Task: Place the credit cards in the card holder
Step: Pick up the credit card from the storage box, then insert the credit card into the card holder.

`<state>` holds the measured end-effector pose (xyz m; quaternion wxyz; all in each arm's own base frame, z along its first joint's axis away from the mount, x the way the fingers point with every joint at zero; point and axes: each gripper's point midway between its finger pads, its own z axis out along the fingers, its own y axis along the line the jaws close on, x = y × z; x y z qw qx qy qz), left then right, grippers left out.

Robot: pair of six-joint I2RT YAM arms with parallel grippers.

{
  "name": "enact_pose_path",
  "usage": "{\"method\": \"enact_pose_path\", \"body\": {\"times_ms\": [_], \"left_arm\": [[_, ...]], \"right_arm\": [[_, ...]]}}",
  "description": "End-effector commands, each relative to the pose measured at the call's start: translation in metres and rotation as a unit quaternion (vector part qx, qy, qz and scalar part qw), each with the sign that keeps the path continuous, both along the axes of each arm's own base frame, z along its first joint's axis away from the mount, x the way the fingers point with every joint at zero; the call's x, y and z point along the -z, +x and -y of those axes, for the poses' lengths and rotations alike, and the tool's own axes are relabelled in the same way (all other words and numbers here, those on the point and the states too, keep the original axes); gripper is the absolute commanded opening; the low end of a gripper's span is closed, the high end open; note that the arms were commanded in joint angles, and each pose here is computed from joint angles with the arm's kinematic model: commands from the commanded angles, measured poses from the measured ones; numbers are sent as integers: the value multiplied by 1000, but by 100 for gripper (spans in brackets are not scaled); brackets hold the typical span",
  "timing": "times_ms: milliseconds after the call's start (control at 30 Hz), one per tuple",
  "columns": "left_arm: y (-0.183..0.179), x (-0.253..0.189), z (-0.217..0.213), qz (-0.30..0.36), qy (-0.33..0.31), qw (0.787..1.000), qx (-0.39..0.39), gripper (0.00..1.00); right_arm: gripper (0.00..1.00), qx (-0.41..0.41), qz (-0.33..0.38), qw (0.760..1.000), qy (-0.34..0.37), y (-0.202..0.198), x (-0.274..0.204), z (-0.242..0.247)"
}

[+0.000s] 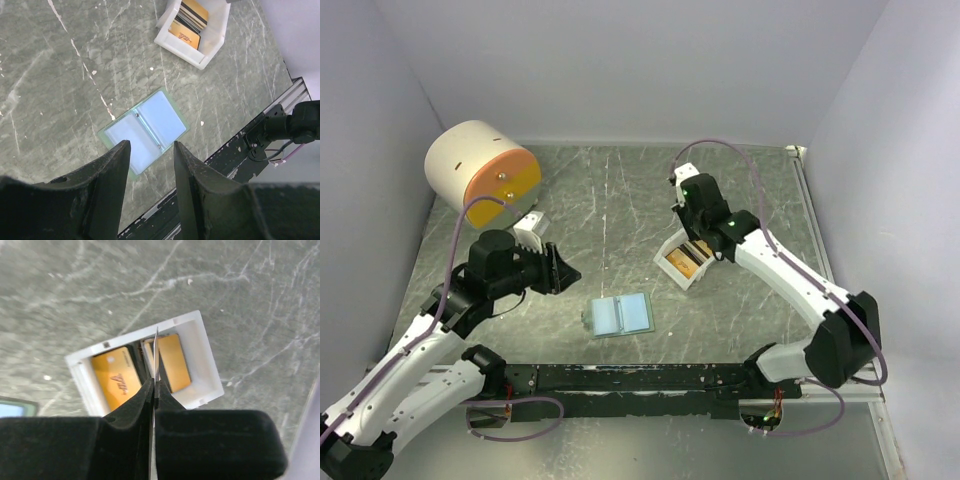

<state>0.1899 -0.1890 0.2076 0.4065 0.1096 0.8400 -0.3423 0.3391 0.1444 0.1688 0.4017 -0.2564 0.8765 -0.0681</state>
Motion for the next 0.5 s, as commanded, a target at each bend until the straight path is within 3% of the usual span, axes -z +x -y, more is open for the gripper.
{"method": "enact_pose_path", "body": {"times_ms": [0,233,467], "left_arm": [[1,8,-1,-15,5,1000,-6,50],[-3,18,9,-60,-4,998,9,43],[-13,39,28,-128,-43,990,33,11]], "right_arm": [[0,28,-8,991,130,-17,-32,-23],[0,38,-41,953,297,-48,-43,-58],[0,24,-87,906,414,-85,-42,-83]]}}
